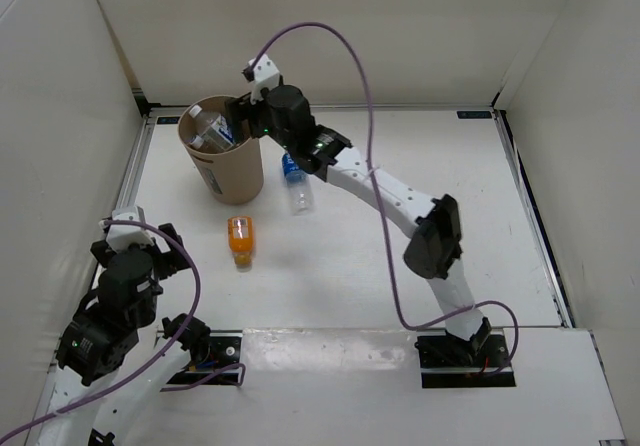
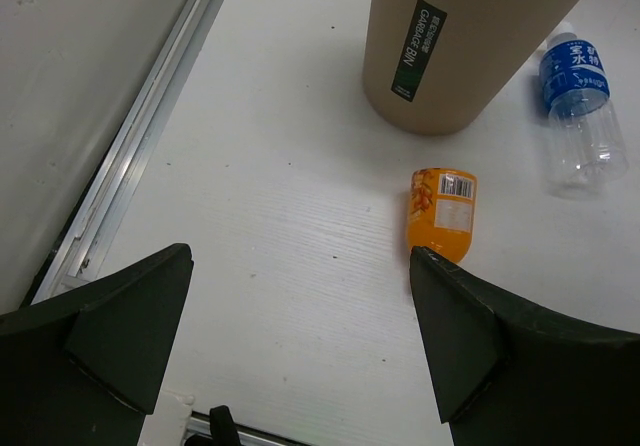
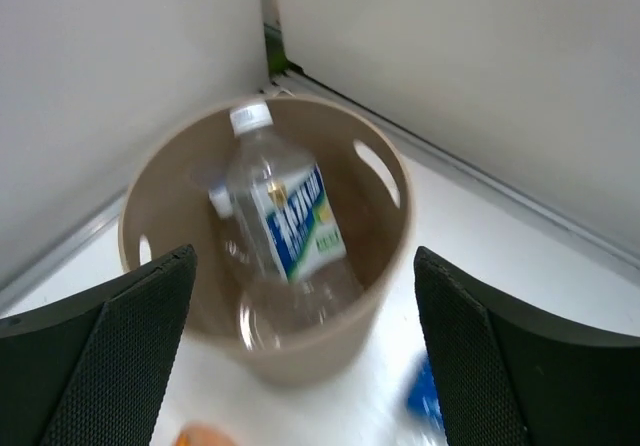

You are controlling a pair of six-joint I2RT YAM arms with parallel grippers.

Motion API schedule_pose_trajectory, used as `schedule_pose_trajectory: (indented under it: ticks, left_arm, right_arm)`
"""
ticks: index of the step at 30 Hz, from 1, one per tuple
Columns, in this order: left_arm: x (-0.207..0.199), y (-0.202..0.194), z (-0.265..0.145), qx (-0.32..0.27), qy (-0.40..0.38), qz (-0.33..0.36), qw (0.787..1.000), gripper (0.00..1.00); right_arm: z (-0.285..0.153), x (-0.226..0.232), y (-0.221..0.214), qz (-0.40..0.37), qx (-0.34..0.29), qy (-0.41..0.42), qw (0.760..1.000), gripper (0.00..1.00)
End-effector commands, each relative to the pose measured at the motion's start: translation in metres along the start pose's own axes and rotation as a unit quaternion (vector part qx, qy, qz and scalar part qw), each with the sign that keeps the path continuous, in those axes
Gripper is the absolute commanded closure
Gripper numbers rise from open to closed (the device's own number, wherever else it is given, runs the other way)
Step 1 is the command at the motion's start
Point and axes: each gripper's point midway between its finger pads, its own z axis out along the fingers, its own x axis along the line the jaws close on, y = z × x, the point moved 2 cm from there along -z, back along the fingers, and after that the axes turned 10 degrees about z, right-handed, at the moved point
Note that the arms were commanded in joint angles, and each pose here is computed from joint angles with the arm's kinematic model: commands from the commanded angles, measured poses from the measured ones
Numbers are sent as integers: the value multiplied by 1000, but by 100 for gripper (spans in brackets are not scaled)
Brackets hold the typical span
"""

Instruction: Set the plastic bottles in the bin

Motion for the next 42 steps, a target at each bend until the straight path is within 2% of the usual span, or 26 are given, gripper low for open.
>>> schedule_pose_trajectory:
  ticks: [1,2,7,8,10,11,13,14,16,17,18,19,20,21,22,23,24,25,27,30,31,34,36,37,42]
  left_arm:
    - [-7,-1,7,12,-4,12,1000,0]
    - [-10,-3,8,19,-9,18,1000,0]
    - [-21,-3,12,26,-31,25,999,0]
    - [-26,-4,12,30,-47,26,998,0]
    - [-32,-7,14,41,-52,18,998,0]
    - [-35,-9,16,47,-53,14,997,0]
    - [-41,-15,19,68,-53,-6,996,0]
    - [-48,-17,20,82,-60,-21,995,0]
    - [-68,-20,19,103,-107,-32,988,0]
    - [-78,-16,20,103,-124,-56,985,0]
    - [-98,-13,20,109,-170,-75,977,0]
    - [-109,-25,26,130,-178,-87,971,0]
    - [-118,-22,30,124,-186,-109,969,0]
    - [-126,-20,36,125,-191,-118,966,0]
    - [-130,-37,45,148,-177,-116,966,0]
    - [-132,-37,51,145,-169,-116,968,0]
    - [-139,-48,61,164,-159,-104,968,0]
    - [-140,-50,65,166,-156,-96,969,0]
    - [-147,-60,73,183,-147,-80,969,0]
    - [-146,-63,76,191,-129,-63,971,0]
    - [-143,-62,78,186,-124,-56,973,0]
    - [-150,-55,93,154,-120,-60,979,0]
    - [-149,-58,100,159,-99,-56,981,0]
    - [-153,-69,111,187,-76,-35,979,0]
    - [-158,-93,132,238,-19,-4,971,0]
  right_arm:
    - [-56,-12,62,30,-49,-33,998,10]
    - [-84,-13,95,37,-74,-29,996,10]
    - [-131,-62,74,55,-57,-108,991,10]
    - [-136,-92,42,56,-35,-138,988,10]
    - [-147,-112,31,83,-35,-154,984,10]
    - [-150,-143,-12,109,-7,-183,977,10]
    - [-161,-181,-32,129,22,-203,970,10]
    - [-169,-196,-68,153,43,-222,962,10]
    - [-179,-226,-81,168,29,-243,955,10]
    - [-175,-232,-86,161,-8,-225,961,10]
    - [-179,-245,-110,161,11,-236,958,10]
    - [-173,-251,-119,154,17,-244,957,10]
    - [-172,-257,-131,149,38,-261,953,10]
    - [-158,-257,-113,142,23,-264,954,10]
    - [-163,-272,-172,134,123,-311,933,10]
    - [-158,-275,-166,151,131,-320,926,10]
    - [-137,-278,-126,152,91,-312,933,10]
    - [-132,-283,-147,151,116,-316,929,10]
    - [-128,-285,-144,152,117,-301,934,10]
    - [-140,-293,-153,167,114,-323,925,10]
    - [-136,-287,-135,167,78,-308,933,10]
    - [-147,-275,-138,139,58,-297,943,10]
    - [-146,-268,-138,121,56,-295,946,10]
    - [-142,-265,-139,115,59,-290,948,10]
    - [-128,-263,-142,100,98,-292,946,10]
